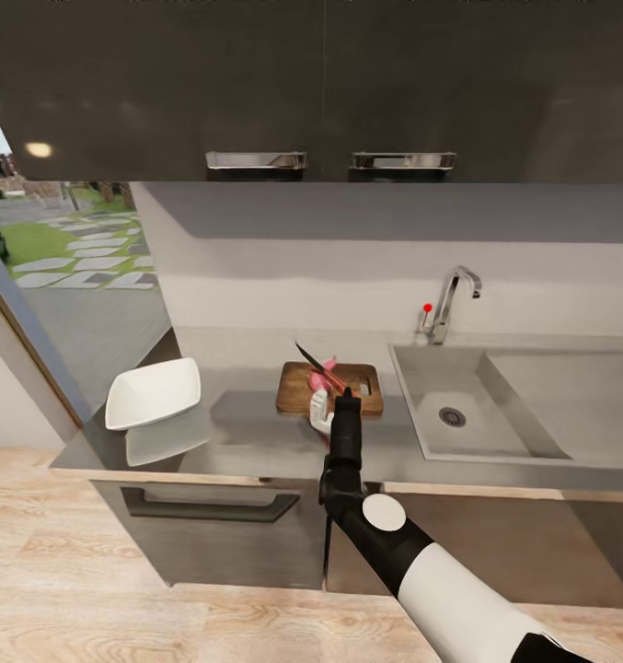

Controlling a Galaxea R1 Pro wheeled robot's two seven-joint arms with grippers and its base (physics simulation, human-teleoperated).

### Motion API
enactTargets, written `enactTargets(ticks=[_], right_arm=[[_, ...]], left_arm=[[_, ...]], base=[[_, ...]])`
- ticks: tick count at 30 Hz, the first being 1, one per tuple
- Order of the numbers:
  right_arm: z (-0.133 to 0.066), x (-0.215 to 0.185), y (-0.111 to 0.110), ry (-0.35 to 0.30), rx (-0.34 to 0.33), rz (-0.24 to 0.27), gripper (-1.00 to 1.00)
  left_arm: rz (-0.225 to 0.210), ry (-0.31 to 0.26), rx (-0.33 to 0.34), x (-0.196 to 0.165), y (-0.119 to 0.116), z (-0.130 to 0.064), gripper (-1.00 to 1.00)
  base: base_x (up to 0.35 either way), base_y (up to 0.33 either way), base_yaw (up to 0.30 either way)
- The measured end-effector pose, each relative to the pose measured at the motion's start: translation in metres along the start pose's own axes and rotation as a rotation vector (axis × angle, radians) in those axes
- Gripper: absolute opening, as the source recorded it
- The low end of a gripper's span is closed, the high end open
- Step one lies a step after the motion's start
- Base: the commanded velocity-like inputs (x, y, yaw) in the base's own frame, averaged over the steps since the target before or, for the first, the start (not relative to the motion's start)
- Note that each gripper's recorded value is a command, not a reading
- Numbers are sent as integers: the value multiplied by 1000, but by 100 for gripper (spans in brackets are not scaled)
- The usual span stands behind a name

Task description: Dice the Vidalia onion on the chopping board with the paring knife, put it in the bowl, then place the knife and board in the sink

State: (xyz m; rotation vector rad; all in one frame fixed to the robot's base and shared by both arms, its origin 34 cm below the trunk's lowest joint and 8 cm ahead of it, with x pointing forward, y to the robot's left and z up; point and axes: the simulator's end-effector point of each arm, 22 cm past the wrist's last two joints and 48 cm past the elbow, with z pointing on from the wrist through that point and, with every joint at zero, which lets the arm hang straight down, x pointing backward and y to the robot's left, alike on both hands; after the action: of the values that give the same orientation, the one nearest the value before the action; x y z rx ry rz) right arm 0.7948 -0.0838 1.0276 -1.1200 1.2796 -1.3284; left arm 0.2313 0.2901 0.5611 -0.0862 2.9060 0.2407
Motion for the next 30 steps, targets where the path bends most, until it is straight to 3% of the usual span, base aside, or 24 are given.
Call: enactTargets(ticks=[8,30], right_arm=[[0,0,0,0,0,-1,-100],[0,1,2,1,-4,-3,-100]], left_arm=[[-1,0,0,0,0,0,100],[0,-2,-1,0,1,0,100]], base=[[-143,0,0],[-4,0,0]])
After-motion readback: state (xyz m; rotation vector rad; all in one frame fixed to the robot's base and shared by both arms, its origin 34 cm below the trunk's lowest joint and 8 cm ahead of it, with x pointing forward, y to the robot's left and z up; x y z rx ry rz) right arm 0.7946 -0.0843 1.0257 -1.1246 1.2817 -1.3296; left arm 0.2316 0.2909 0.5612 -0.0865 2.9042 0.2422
